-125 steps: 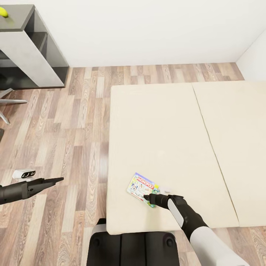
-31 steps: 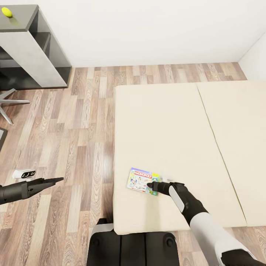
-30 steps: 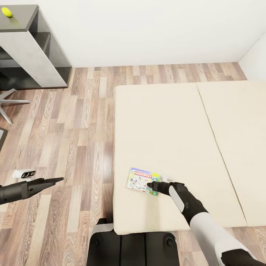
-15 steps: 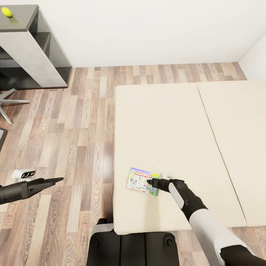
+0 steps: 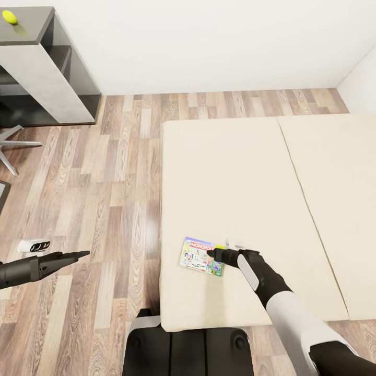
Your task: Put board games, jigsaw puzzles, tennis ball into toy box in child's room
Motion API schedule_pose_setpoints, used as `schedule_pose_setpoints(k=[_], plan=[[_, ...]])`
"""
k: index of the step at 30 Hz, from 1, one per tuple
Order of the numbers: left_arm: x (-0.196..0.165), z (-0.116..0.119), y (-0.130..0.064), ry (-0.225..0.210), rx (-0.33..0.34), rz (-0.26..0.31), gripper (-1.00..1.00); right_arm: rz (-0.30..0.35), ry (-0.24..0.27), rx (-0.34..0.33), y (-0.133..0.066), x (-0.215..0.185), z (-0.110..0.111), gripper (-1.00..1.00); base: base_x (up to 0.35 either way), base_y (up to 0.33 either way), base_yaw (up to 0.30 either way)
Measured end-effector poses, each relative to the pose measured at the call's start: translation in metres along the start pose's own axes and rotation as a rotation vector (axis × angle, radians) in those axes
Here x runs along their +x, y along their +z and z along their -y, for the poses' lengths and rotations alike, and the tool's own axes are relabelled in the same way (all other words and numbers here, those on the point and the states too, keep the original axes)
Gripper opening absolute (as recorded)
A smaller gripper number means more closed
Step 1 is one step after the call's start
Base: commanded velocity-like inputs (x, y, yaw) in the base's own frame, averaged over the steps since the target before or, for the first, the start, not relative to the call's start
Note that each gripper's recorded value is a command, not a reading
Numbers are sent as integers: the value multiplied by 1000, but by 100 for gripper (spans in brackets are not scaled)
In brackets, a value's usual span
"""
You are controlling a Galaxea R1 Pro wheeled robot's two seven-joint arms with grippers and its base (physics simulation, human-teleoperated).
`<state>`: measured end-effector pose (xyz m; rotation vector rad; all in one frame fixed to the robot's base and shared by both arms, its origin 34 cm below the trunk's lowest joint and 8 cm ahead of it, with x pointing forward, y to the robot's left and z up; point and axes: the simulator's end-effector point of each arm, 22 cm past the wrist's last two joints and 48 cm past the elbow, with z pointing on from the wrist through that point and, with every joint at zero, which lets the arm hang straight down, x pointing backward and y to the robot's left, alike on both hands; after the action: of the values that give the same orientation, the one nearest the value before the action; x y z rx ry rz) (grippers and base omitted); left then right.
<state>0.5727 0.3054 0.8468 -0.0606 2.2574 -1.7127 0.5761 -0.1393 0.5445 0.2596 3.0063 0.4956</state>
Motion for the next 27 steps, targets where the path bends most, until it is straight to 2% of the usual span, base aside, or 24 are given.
schedule_pose_setpoints(k=[27], plan=[[0,0,0,-1,1,0,100,19,-5,-9,0,-17,-8,100,0,0,0]])
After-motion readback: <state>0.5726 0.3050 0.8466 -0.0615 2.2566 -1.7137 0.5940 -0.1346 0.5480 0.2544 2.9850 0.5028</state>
